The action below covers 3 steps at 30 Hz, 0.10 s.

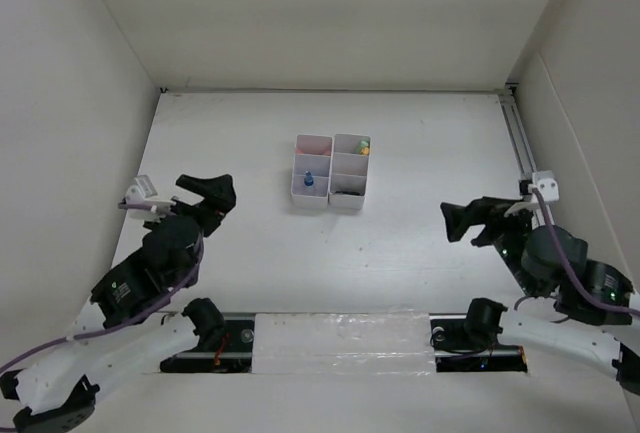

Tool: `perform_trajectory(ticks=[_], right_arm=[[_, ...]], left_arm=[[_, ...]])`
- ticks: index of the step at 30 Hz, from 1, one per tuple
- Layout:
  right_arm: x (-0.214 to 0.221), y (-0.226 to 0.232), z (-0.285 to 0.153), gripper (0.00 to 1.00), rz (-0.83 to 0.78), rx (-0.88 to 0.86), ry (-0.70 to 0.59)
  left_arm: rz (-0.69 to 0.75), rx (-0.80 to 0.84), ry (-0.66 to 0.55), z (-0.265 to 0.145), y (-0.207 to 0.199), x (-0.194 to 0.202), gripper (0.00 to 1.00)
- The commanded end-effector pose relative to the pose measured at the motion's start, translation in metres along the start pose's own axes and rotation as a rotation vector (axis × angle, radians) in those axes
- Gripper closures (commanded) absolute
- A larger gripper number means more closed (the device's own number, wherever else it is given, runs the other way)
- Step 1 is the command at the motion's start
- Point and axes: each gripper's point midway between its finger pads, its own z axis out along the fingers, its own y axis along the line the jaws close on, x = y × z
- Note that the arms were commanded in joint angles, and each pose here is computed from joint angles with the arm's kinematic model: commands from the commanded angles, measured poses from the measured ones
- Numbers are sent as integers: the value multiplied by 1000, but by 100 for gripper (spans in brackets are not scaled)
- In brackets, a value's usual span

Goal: Sort the stationery into containers
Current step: Reset both arms

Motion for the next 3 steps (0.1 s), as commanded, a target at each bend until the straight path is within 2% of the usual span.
perform_trajectory(ticks=[1,3], right_arm=[[-17,-8,-14,0,65,-27,-36],[-16,-10,-16,0,73,-29,-43]], left_arm=[[36,-38,-42,-3,10,-14,0],[36,-49,-47,-3,13,-14,0]])
